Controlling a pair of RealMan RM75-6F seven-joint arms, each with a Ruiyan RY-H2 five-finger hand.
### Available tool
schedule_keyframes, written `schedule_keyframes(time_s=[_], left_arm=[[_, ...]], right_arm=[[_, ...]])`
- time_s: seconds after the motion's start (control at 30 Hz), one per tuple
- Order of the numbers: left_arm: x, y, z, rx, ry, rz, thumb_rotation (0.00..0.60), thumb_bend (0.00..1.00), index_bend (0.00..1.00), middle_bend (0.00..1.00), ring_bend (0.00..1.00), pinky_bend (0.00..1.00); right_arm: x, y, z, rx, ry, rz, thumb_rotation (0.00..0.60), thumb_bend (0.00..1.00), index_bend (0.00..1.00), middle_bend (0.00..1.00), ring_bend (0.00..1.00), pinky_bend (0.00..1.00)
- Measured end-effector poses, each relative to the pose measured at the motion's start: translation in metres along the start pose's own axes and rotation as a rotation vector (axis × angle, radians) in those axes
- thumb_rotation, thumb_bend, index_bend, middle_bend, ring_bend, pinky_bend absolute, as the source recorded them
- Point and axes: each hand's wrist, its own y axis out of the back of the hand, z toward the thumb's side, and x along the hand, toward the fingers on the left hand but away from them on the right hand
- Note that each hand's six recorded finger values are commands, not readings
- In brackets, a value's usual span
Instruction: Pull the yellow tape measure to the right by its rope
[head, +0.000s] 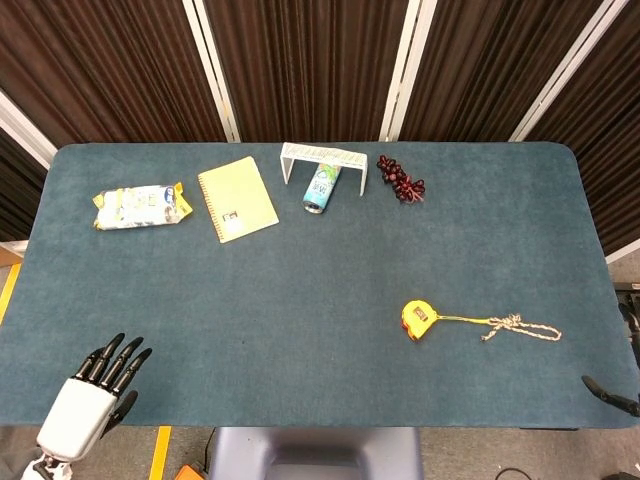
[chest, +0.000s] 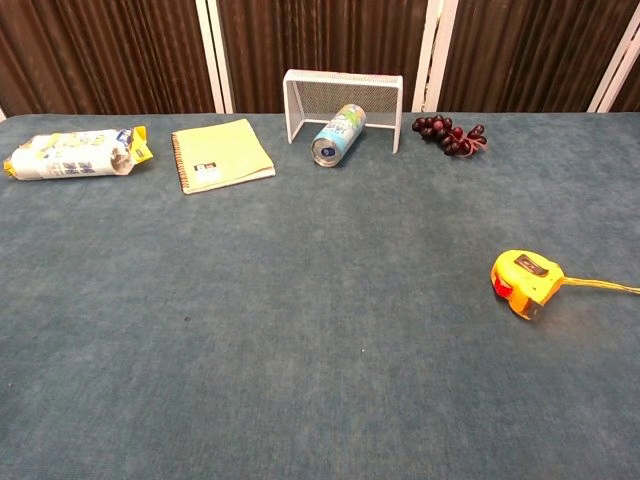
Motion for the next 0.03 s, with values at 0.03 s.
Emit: schedule_keyframes(time_s=[0.03], left_arm=[[-0.0001,0.0001,-0.0015,-0.001,0.005,-0.001,0.600,0.37,0.15,0.12,0.07,0.29]], right_arm=[[0.0002,-0.0007,0.0002,-0.001,0.003,0.003,0.600,0.00,0.00,0.00,0.00,0.08]])
